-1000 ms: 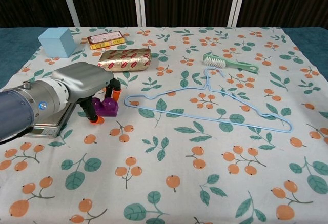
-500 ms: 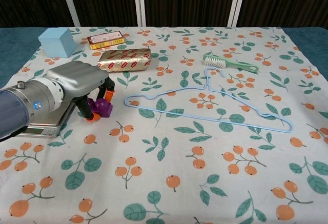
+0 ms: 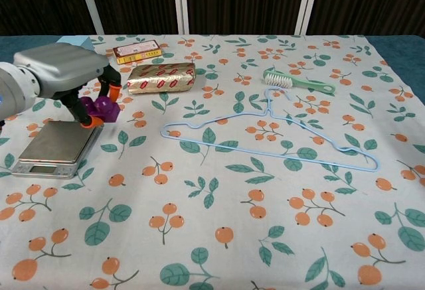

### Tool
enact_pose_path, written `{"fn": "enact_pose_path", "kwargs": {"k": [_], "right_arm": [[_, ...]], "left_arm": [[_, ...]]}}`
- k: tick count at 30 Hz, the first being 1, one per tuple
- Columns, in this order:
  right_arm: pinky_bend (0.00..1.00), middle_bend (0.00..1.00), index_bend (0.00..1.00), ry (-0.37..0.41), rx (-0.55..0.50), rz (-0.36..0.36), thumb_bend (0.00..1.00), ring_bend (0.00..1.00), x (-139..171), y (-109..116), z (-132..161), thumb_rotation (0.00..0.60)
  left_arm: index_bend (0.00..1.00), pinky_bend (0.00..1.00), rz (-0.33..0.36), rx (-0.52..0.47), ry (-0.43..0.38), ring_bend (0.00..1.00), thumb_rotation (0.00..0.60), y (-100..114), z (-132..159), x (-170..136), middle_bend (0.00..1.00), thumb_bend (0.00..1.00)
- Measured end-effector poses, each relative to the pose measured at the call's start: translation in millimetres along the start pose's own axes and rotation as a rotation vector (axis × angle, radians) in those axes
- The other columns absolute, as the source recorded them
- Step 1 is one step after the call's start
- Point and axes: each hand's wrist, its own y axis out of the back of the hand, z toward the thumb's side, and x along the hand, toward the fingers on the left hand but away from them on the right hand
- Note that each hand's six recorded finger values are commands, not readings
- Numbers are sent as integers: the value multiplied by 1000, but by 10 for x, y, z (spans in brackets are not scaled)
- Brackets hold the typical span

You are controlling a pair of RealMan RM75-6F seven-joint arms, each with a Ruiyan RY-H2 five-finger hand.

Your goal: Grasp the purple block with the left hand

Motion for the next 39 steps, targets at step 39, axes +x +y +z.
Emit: {"fn": "enact_pose_path", "kwargs": {"k": [39], "right_arm": [[15, 35, 74, -18, 2, 0, 480, 4, -14, -6, -32, 600]], "left_arm": [[230, 195, -110, 37, 28, 63, 600, -271, -489, -286, 169, 178]]}}
